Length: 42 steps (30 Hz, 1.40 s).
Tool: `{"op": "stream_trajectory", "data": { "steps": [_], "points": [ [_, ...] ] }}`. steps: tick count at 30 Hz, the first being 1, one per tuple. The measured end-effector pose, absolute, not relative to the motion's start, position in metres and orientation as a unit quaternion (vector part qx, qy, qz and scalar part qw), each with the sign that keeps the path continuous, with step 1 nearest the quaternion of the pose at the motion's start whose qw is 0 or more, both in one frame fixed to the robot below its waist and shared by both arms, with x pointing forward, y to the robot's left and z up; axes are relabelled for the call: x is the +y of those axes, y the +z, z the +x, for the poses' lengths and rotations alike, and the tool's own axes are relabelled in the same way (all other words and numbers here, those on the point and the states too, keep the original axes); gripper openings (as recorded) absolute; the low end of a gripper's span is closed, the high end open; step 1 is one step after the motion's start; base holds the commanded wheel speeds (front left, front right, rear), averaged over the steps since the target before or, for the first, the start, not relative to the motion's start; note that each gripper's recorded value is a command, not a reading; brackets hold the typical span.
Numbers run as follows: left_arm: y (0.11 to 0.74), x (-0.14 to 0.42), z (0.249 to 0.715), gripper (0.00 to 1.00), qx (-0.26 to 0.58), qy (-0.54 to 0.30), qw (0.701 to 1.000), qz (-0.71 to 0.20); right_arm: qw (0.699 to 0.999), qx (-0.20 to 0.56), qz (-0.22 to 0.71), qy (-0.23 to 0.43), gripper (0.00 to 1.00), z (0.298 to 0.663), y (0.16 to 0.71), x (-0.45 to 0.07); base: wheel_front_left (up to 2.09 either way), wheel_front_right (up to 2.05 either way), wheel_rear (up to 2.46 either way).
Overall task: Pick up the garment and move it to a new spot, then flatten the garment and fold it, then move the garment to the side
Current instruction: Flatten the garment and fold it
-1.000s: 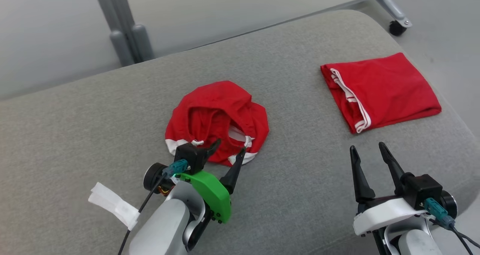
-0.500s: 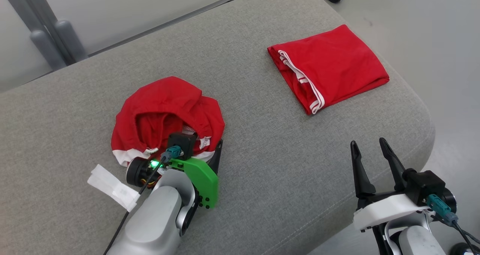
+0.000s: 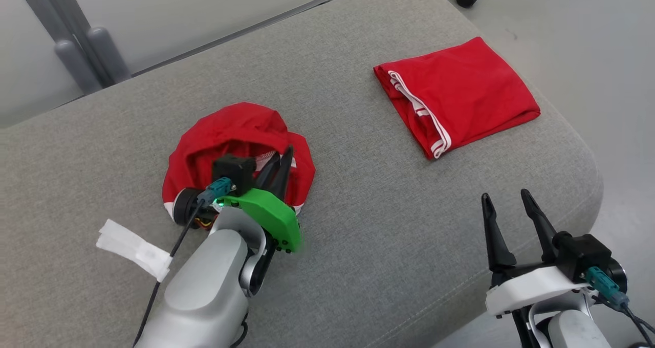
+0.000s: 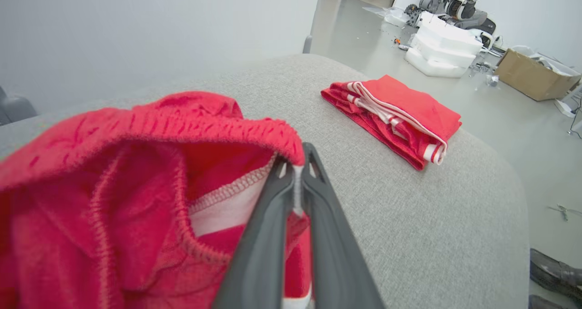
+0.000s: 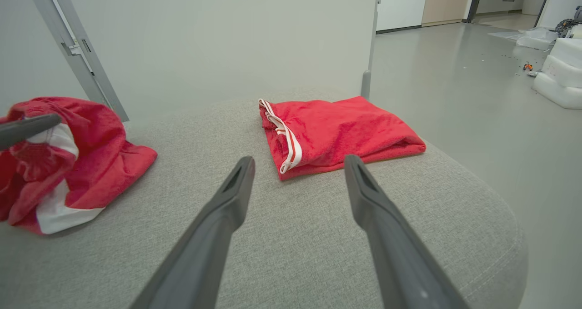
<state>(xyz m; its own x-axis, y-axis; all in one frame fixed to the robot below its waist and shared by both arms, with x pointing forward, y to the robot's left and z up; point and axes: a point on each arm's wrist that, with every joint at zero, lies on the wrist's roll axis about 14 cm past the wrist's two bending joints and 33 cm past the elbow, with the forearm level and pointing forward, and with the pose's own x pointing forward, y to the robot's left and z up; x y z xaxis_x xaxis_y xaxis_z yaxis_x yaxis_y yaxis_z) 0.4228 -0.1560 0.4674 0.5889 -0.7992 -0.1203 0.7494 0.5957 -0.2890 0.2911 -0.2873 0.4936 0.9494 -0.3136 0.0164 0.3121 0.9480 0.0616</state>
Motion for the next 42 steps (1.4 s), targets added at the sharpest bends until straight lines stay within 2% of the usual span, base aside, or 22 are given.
{"op": "stream_trajectory", "data": {
  "steps": [3, 8, 12, 17, 25, 26, 27, 28, 36, 42],
  "points": [
    [0.484, -0.141, 0.433, 0.0, 0.089, -0.417, 0.896, -0.127, 0.986, -0.012, 0.029, -0.161, 1.0, 0.29, 0.492, -0.289, 0.0, 0.0, 0.0],
    [0.471, -0.045, 0.454, 0.0, 0.076, -0.307, 0.941, -0.122, 0.991, -0.01, 0.033, -0.131, 1.0, 0.305, 0.489, -0.274, 0.0, 0.0, 0.0],
    [0.454, 0.013, 0.448, 0.0, 0.095, -0.233, 0.959, -0.129, 0.995, -0.01, 0.038, -0.096, 1.0, 0.322, 0.488, -0.255, 0.0, 0.0, 0.0],
    [0.436, 0.065, 0.434, 0.0, 0.119, -0.156, 0.971, -0.135, 0.998, -0.01, 0.039, -0.056, 1.0, 0.339, 0.487, -0.232, 0.0, 0.0, 0.0],
    [0.409, 0.108, 0.417, 0.0, 0.156, -0.086, 0.977, -0.12, 0.999, -0.013, 0.041, -0.022, 1.0, 0.351, 0.488, -0.211, 0.0, 0.0, 0.0],
    [0.406, 0.11, 0.415, 0.13, 0.161, -0.081, 0.976, -0.12, 0.999, -0.014, 0.042, -0.02, 1.0, 0.351, 0.488, -0.21, 0.0, 0.0, 0.0],
    [0.405, 0.11, 0.414, 0.91, 0.163, -0.083, 0.976, -0.118, 0.999, -0.014, 0.042, -0.019, 1.0, 0.351, 0.489, -0.209, 0.0, 0.0, 0.0],
    [0.405, 0.109, 0.413, 1.0, 0.161, -0.088, 0.976, -0.115, 0.999, -0.014, 0.042, -0.018, 1.0, 0.351, 0.489, -0.209, 0.0, 0.0, 0.0],
    [0.406, 0.115, 0.409, 1.0, 0.156, -0.093, 0.976, -0.119, 0.999, -0.018, 0.042, -0.022, 1.0, 0.35, 0.491, -0.212, 0.0, 0.0, 0.0],
    [0.442, 0.153, 0.403, 1.0, 0.081, -0.04, 0.987, -0.131, 0.999, -0.017, 0.041, -0.027, 1.0, 0.348, 0.49, -0.215, 0.0, 0.0, 0.0]
  ]
}}
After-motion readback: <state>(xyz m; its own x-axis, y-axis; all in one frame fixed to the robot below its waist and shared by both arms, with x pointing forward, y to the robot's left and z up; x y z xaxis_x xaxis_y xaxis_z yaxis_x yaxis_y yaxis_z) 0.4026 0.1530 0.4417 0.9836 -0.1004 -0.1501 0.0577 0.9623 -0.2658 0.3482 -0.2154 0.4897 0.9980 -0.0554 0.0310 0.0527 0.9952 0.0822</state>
